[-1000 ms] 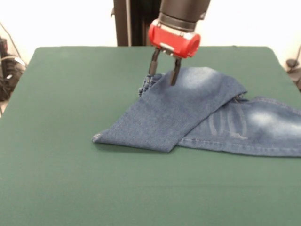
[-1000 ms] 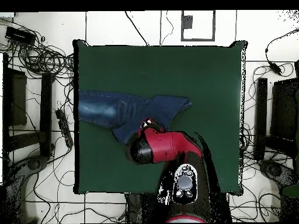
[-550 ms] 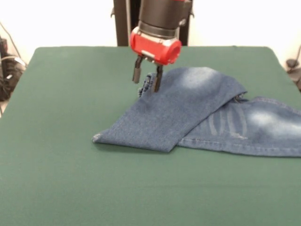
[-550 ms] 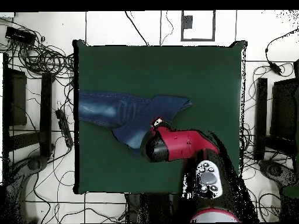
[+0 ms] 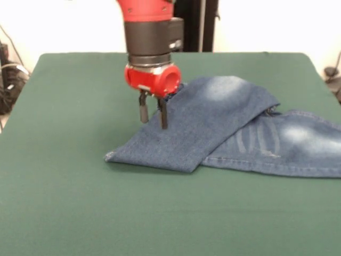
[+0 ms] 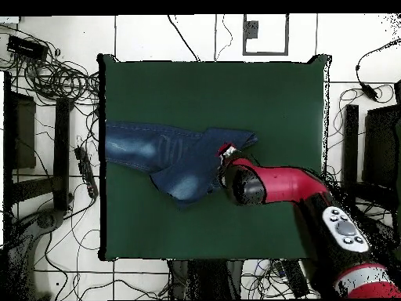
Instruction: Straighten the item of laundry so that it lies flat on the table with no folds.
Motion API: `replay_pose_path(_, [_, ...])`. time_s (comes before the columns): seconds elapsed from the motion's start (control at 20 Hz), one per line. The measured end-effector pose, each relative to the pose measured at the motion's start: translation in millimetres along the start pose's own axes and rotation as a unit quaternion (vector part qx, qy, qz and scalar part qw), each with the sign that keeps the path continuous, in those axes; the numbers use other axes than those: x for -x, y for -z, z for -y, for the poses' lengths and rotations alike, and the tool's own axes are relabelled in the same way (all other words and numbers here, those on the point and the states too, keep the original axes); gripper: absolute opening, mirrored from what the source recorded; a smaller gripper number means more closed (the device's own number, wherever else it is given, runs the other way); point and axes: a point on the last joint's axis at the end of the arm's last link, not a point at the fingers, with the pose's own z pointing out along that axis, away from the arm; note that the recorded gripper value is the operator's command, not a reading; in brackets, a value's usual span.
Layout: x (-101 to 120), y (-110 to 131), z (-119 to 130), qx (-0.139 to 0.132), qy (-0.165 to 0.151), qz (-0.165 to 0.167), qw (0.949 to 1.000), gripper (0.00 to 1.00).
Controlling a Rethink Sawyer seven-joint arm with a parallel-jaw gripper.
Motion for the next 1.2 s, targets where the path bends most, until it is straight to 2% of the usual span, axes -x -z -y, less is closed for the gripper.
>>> replay_pose_path(0.15, [18.5,-0.8,7.0,0.055,-0.049,-0.033,0.9967,1.0])
replay_pose_path(0.3, [25.0,4.6,9.2,0.079,-0.071,-0.059,0.9926,1.0])
replay_pose_path(0.5, [26.8,13.5,7.2,0.1,-0.075,-0.091,0.9879,1.0])
replay_pose_path(0.65, [21.7,21.7,-2.3,0.123,-0.051,-0.12,0.9839,1.0])
replay_pose_path(0.75, [13.4,25.7,-13.6,0.14,-0.022,-0.136,0.9806,1.0])
replay_pose_path(0.85, [8.0,27.0,-19.9,0.147,-0.002,-0.139,0.9794,1.0])
replay_pose_path(1.05, [-13.4,23.1,-31.6,0.151,0.062,-0.135,0.9773,1.0])
replay_pose_path(1.2, [-20.6,20.6,-32.7,0.15,0.079,-0.133,0.9765,1.0])
